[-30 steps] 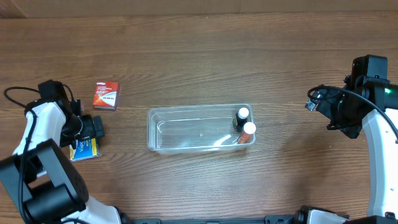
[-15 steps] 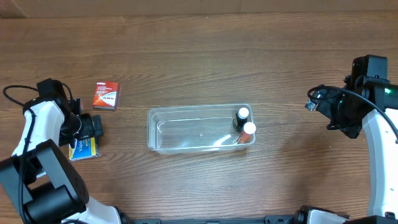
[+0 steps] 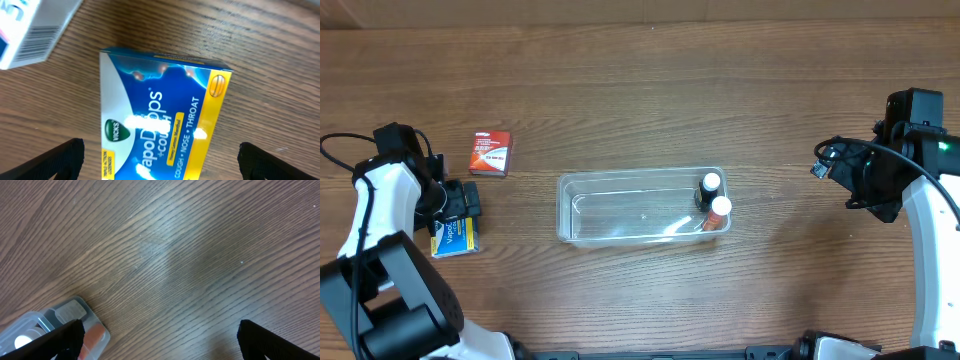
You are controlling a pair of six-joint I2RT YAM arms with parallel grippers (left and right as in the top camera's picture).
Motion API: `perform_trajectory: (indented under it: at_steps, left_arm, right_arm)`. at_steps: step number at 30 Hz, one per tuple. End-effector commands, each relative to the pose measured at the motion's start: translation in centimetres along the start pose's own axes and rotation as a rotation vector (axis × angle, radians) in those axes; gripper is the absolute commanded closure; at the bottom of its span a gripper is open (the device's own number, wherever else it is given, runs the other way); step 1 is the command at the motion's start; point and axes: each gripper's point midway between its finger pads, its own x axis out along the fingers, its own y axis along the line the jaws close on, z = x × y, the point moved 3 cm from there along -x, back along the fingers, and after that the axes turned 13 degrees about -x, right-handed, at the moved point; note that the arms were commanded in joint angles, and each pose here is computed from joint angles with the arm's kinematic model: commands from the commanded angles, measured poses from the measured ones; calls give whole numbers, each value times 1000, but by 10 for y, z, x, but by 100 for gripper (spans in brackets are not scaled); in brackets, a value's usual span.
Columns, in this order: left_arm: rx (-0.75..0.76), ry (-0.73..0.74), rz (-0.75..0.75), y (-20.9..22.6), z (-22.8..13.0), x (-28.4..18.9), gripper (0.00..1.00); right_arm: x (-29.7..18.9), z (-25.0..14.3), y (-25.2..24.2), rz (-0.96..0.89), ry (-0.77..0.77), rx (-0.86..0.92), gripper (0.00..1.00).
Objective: Pack container
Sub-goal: 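Reach the left gripper to the blue VapoDrops box and grasp it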
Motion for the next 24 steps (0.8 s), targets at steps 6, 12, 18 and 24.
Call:
perform_trajectory:
  at_steps: [6, 12, 18, 24]
  left_arm:
    - [-5, 81, -14, 1, 1, 39, 0]
    - [-10, 80, -146, -18, 2, 37, 7]
    - [-10, 85, -145, -17, 1, 37, 27]
    - [-33, 96, -142, -17, 2, 32, 24]
  right_arm:
    - [-1, 1, 1, 4, -6, -5, 0]
    - [-1, 1, 1, 4, -6, -5, 0]
    - [-1, 1, 1, 4, -6, -5, 0]
    - [-1, 1, 1, 4, -6, -5, 0]
